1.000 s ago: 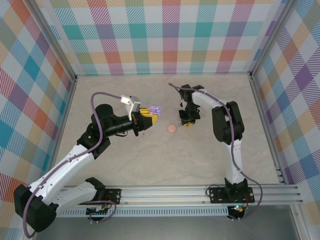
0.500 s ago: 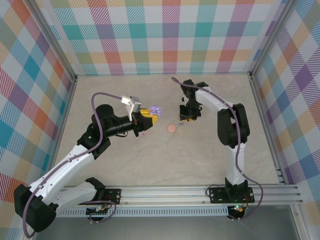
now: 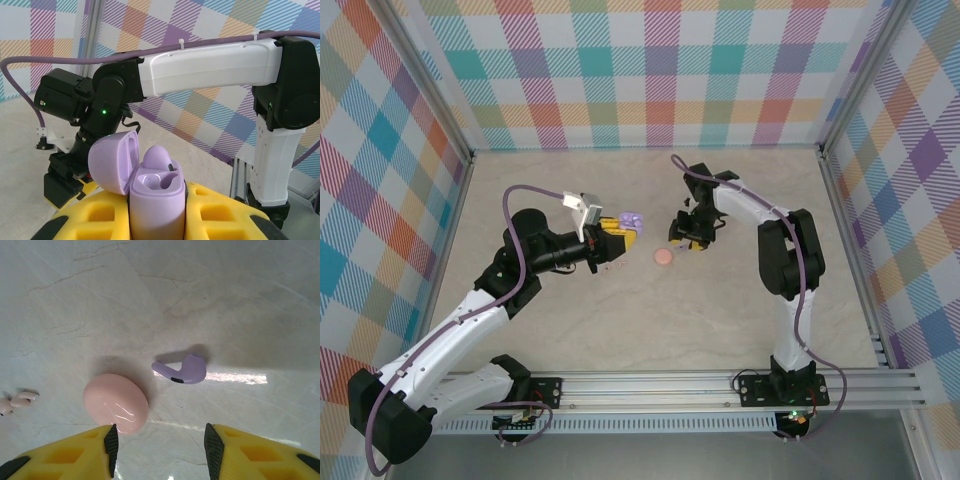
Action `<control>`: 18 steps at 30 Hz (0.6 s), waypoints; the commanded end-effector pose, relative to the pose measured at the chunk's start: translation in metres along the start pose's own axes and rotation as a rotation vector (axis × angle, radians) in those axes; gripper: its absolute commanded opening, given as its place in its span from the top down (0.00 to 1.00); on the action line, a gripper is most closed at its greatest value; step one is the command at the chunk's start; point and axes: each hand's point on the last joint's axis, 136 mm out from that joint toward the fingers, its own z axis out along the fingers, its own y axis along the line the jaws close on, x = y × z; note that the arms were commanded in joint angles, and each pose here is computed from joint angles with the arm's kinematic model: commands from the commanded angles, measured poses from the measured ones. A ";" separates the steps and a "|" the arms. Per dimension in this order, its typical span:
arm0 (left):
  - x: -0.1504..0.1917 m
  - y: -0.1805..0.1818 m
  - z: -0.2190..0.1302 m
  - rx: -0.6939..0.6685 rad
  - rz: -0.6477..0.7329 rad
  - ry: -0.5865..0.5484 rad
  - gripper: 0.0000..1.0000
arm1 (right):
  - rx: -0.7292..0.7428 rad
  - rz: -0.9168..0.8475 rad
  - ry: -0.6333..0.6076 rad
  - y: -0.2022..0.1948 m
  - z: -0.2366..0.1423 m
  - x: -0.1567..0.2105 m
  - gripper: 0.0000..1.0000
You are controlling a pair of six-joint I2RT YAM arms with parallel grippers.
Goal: Insert wireless bluetooth earbuds into charging case
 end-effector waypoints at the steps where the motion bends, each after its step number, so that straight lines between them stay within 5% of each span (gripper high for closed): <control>1: -0.006 -0.010 0.001 0.037 0.019 -0.025 0.90 | -0.025 0.037 0.023 0.008 0.011 0.004 0.50; 18: -0.003 -0.009 -0.001 0.029 0.020 -0.026 0.90 | 0.014 0.060 0.050 0.002 0.034 -0.002 0.49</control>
